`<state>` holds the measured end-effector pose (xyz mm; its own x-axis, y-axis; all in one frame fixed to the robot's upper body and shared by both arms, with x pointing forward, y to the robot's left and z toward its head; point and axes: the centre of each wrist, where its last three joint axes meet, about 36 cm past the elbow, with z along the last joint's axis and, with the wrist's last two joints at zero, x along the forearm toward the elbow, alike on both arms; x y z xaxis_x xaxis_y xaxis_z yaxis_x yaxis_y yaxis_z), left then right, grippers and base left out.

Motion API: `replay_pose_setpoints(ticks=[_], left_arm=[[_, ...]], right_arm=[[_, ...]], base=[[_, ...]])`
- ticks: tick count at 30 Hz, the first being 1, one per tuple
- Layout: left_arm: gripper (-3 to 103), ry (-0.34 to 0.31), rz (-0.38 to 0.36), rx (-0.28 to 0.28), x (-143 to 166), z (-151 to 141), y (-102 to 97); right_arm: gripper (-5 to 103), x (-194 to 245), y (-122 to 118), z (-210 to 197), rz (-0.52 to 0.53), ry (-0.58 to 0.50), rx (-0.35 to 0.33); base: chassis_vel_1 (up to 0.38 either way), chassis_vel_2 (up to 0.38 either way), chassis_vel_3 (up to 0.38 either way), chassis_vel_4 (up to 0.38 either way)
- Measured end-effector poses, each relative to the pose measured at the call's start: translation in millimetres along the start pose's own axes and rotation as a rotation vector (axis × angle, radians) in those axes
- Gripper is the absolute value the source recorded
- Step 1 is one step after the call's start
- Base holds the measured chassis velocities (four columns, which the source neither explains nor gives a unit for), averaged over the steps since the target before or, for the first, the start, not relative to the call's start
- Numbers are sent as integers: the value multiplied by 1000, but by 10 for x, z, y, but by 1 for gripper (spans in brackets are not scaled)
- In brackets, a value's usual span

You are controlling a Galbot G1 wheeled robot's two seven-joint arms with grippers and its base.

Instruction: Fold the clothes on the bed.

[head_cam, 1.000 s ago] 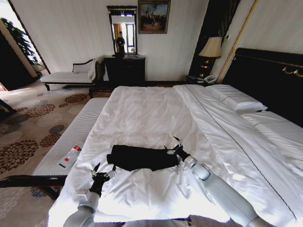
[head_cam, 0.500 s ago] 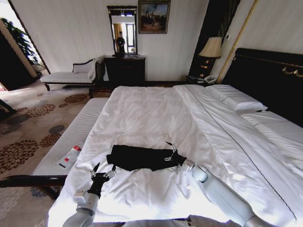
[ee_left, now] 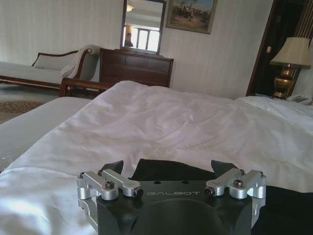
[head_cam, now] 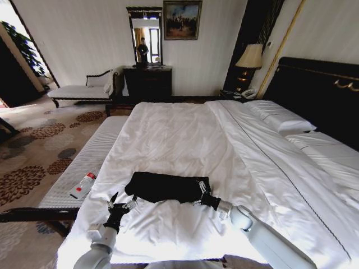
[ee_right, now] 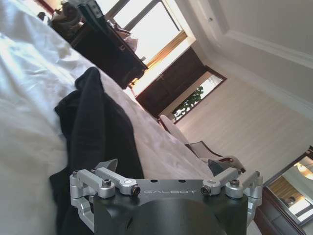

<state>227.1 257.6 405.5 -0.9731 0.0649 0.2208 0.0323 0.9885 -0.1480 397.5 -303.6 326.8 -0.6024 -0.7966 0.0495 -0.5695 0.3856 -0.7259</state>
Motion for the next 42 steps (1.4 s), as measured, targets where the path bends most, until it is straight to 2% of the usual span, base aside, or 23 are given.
replay_pose_setpoints(ticks=[3, 5, 9, 15, 20, 22, 27, 30, 31, 33, 36, 37, 39, 42], left_arm=[[100, -2, -2, 0, -8, -9, -3], [100, -5, -4, 0, -18, -16, -4], [100, -3, -6, 2, -37, -41, -5], [100, -8, -9, 7, -29, -175, 20], [100, -11, -17, 2, 31, -220, 24], [100, -22, -21, 7, 83, -275, 2], [100, -33, -18, 21, 187, -377, -62], [100, -38, -14, 21, 223, -418, -85], [100, -45, -13, 23, 233, -444, -95], [100, -48, -13, 24, 237, -458, -100], [100, -54, -15, 26, 251, -482, -107], [100, -57, -16, 24, 263, -499, -110], [100, -61, -18, 23, 274, -516, -111], [100, -67, -27, 13, 302, -548, -99]], right_arm=[[100, -163, -198, -40, 78, 1, -53], [100, -274, -246, 21, 103, 12, -73], [100, -474, -189, 160, 113, 33, -113], [100, -902, 57, 292, 68, 38, -147], [100, -967, 221, 292, 30, 37, -149], [100, -977, 392, 261, -6, 28, -152], [100, -966, 594, 55, -57, -18, -150], [100, -924, 727, -103, -69, -17, -216], [100, -963, 734, -250, -45, -18, -278], [100, -1016, 700, -311, -24, -17, -305], [100, -1271, 510, -442, 46, -15, -356], [100, -1435, 423, -462, 66, -14, -368], [100, -1541, 395, -441, 70, -12, -370], [100, -1803, 431, -382, 66, -8, -372]], base=[[0, 0, 0, 0], [0, 0, 0, 0], [0, 0, 0, 0], [0, 0, 0, 0], [0, 0, 0, 0], [0, 0, 0, 0], [0, 0, 0, 0], [0, 0, 0, 0], [0, 0, 0, 0], [0, 0, 0, 0], [0, 0, 0, 0], [0, 0, 0, 0], [0, 0, 0, 0], [0, 0, 0, 0]])
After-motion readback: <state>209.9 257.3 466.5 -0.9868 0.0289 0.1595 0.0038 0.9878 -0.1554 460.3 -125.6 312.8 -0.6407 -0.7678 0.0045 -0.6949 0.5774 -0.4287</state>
